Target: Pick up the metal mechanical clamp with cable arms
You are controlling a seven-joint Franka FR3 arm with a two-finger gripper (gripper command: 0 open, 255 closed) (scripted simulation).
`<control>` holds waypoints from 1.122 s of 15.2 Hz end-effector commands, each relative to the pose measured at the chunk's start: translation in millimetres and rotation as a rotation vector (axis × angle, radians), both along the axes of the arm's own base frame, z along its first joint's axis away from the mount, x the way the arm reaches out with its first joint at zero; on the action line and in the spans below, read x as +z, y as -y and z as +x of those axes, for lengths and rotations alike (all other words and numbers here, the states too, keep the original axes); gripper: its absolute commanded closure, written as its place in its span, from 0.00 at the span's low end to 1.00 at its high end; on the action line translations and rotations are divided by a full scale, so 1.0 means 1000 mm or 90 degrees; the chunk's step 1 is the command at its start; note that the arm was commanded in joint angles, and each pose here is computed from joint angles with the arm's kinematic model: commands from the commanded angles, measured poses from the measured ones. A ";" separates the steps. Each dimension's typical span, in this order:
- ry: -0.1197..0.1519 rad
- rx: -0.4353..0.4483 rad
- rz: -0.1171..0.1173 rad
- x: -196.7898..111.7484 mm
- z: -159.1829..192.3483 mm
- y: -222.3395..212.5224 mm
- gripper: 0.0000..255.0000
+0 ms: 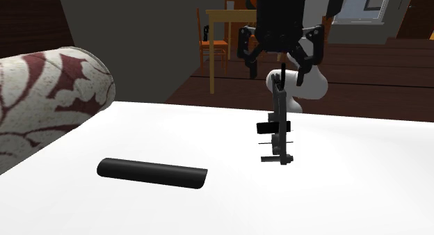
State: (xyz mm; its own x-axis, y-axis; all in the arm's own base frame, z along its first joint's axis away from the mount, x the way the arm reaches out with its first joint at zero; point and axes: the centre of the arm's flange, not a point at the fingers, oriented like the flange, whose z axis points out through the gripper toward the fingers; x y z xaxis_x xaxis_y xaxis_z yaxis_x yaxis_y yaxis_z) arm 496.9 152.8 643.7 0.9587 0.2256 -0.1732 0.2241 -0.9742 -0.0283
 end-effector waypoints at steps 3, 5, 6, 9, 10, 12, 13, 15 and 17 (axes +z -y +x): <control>0.000 0.000 0.000 -0.002 0.000 0.000 1.00; 0.000 0.000 0.000 -0.002 0.000 0.000 1.00; 0.000 0.000 0.000 -0.002 0.000 0.000 1.00; 0.000 0.000 0.000 -0.002 0.000 0.000 1.00; 0.000 0.000 0.000 -0.002 0.000 0.000 1.00; 0.000 0.000 0.000 0.003 0.000 0.000 1.00; 0.000 0.000 0.000 0.009 0.000 0.000 1.00; 0.000 0.000 0.000 0.019 0.000 0.000 1.00; 0.000 0.000 0.000 0.030 0.000 0.000 1.00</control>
